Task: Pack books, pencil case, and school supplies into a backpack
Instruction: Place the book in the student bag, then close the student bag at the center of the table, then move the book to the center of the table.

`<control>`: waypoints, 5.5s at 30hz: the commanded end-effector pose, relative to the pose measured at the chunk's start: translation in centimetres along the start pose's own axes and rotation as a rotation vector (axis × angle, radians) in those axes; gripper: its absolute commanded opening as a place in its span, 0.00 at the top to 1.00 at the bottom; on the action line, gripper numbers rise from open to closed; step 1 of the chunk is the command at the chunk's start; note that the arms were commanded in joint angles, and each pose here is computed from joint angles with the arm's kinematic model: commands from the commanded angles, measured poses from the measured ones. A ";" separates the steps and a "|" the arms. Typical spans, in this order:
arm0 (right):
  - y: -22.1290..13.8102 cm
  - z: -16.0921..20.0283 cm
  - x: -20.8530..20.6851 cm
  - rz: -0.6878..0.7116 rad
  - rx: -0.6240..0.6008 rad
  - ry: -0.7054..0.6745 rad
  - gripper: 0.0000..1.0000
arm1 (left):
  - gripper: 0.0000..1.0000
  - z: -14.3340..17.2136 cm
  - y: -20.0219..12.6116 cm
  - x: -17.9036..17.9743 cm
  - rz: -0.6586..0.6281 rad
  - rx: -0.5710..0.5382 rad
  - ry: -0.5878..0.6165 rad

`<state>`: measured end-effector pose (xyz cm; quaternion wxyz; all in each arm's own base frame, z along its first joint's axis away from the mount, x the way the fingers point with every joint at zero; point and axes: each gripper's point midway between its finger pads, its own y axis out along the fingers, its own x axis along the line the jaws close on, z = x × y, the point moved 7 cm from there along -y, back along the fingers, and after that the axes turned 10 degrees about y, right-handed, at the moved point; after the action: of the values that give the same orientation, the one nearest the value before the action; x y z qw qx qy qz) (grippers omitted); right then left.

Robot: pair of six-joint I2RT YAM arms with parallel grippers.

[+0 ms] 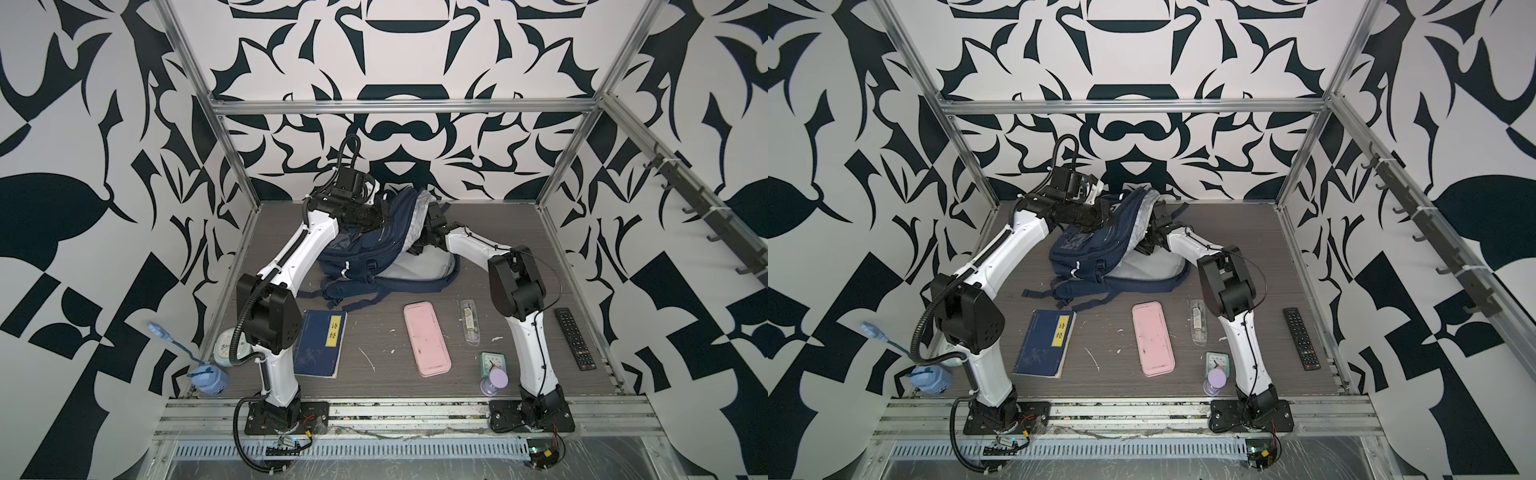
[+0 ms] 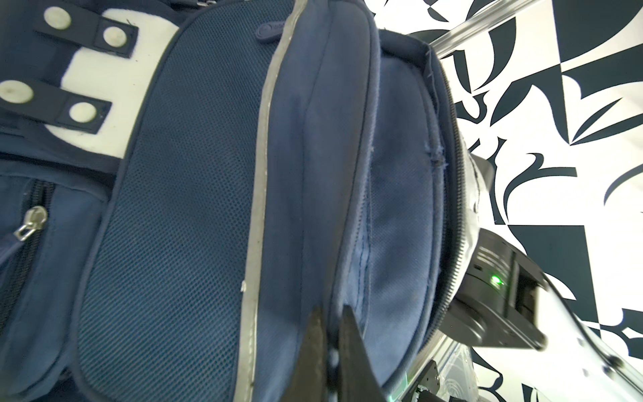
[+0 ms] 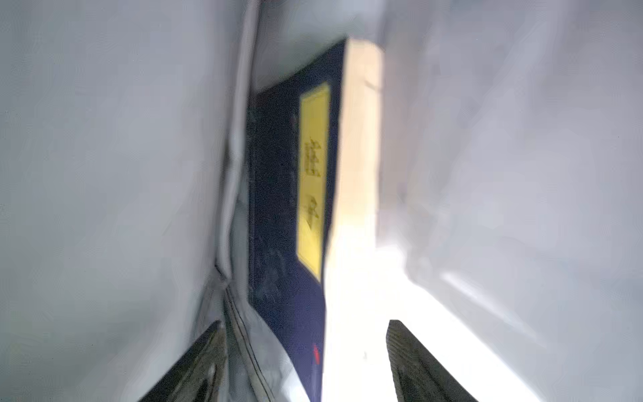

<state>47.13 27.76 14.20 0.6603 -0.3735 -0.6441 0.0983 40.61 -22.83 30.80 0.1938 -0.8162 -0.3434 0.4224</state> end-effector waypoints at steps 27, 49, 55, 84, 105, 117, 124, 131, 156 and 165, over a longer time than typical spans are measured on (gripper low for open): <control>-17.7 11.9 -1.6 0.090 -0.141 -0.180 0.35 | 0.69 1.9 8.0 1.3 -0.082 0.112 0.083; -11.7 20.2 2.3 0.089 0.046 -0.376 0.38 | 0.12 9.1 -5.8 5.9 -0.256 0.070 -0.044; -8.8 22.5 1.9 0.097 0.117 -0.400 0.38 | 0.07 14.6 -9.9 9.0 -0.409 0.138 -0.136; 0.2 29.8 2.9 0.153 0.379 -0.558 0.40 | 0.02 26.4 -11.3 15.9 -0.545 0.153 -0.634; 2.0 30.4 2.3 0.181 0.414 -0.557 0.45 | 0.03 29.3 -9.1 20.9 -0.650 0.158 -0.690; 2.2 30.7 2.4 0.152 0.427 -0.515 0.49 | 0.05 31.2 -8.4 17.9 -0.516 0.140 -0.711; 2.2 30.2 1.8 0.210 0.381 -0.503 0.49 | 0.06 31.7 -8.2 16.3 -0.489 0.136 -0.694; 1.2 29.0 -0.4 0.294 0.326 -0.473 0.49 | 0.07 30.9 -6.0 14.4 -0.421 0.176 -0.597; -3.2 22.5 -3.3 0.367 0.236 -0.389 0.56 | 0.09 30.8 -2.6 11.9 -0.381 0.307 -0.411; -3.5 24.7 -3.3 0.352 0.272 -0.389 0.57 | 0.09 31.5 -2.9 12.5 -0.437 0.355 -0.378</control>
<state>23.40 32.15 10.48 0.5385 -0.3686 -0.6618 0.3690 20.74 -12.36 9.60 0.2903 -0.6347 -0.4505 0.5568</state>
